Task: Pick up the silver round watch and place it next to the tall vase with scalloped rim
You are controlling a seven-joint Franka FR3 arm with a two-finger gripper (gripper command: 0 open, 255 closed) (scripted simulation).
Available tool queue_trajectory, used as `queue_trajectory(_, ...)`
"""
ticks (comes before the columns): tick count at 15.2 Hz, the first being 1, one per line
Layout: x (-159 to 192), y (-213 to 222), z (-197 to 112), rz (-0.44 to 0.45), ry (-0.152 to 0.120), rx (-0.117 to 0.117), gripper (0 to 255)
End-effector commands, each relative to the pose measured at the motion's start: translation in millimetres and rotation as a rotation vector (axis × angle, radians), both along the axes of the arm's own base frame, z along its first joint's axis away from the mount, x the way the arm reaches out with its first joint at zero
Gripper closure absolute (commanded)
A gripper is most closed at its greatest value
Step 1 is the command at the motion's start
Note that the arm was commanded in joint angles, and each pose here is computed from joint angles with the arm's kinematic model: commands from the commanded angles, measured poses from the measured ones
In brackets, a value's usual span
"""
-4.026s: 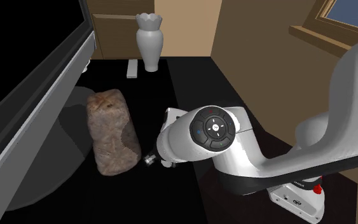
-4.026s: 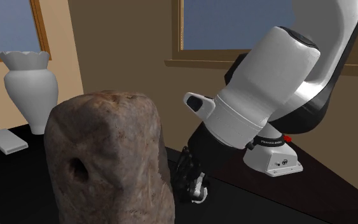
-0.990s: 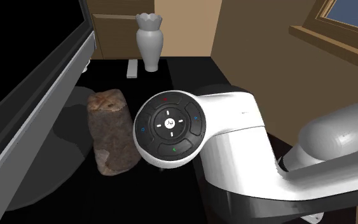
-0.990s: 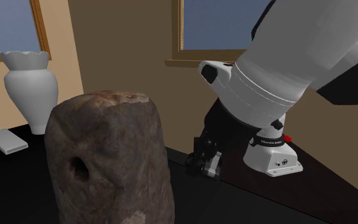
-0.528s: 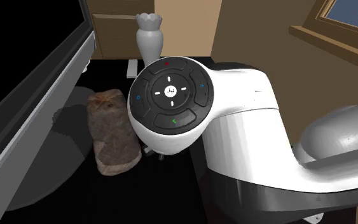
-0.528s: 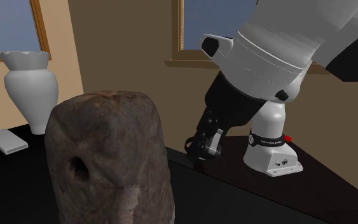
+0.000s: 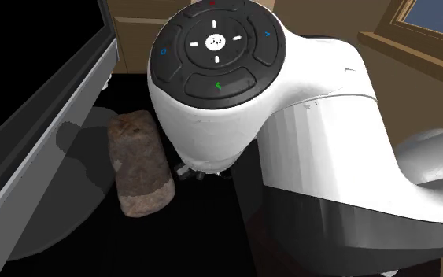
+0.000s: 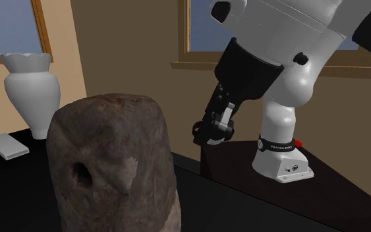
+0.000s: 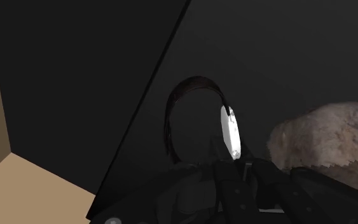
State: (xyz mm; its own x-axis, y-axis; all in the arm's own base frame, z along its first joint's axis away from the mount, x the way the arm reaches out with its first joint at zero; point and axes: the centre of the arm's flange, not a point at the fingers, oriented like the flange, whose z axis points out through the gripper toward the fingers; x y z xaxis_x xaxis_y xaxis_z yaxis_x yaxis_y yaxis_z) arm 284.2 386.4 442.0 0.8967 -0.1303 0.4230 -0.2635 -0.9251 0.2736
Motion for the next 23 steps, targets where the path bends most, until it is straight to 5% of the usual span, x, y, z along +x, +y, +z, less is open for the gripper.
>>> queue_trajectory(1,0.2,0.3,10.3,0.000,0.000,0.000,255)
queue_trajectory(23,0.2,0.3,126.4,0.000,0.000,0.000,255)
